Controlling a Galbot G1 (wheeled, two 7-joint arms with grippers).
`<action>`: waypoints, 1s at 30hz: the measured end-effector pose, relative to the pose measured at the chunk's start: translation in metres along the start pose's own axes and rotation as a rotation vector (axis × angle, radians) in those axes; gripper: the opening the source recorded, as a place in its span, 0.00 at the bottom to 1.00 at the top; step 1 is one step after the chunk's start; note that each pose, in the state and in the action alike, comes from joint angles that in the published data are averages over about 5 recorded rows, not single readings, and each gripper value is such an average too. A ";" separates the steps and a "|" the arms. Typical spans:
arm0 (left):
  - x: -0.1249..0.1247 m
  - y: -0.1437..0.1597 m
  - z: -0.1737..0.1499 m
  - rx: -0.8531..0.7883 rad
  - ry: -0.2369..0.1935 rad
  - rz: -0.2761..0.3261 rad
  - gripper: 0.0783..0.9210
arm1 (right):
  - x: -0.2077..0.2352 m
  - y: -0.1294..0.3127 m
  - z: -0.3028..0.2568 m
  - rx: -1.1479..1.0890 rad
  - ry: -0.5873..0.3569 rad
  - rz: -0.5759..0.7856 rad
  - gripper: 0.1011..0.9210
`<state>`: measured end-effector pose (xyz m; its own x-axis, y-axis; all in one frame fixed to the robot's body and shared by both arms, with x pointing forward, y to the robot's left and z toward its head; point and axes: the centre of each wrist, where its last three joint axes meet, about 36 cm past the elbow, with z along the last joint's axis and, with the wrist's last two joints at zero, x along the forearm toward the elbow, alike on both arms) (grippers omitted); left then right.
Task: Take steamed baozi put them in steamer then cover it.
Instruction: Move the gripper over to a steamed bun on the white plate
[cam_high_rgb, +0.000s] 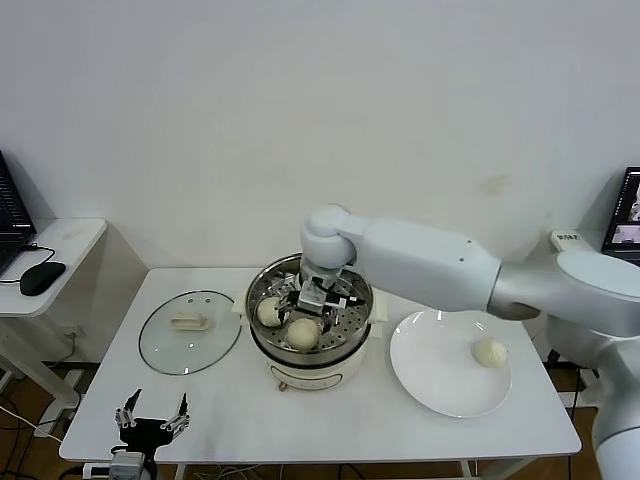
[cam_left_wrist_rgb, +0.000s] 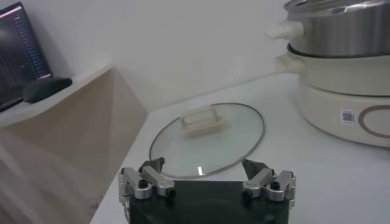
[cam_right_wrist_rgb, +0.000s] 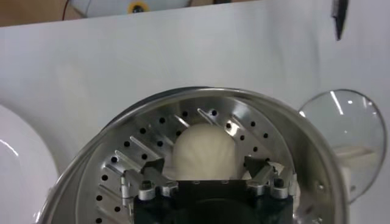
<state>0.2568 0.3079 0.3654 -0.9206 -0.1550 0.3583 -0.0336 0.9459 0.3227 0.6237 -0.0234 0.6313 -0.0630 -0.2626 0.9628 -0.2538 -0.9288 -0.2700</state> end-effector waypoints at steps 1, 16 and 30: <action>0.000 0.000 -0.001 -0.001 -0.002 0.003 0.88 | 0.009 0.003 0.003 -0.028 0.001 0.014 0.88; 0.000 0.001 -0.010 0.003 -0.026 0.048 0.88 | 0.117 0.108 0.059 -0.706 0.026 0.166 0.88; 0.003 0.005 -0.008 0.000 -0.013 0.063 0.88 | 0.120 0.253 0.084 -1.104 0.147 0.107 0.88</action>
<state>0.2572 0.3098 0.3749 -0.9260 -0.0913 0.3662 0.0246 0.9537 0.2999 0.6336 -0.3117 0.6781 -0.2303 -0.2260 0.9465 -0.9533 -0.1428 -0.2661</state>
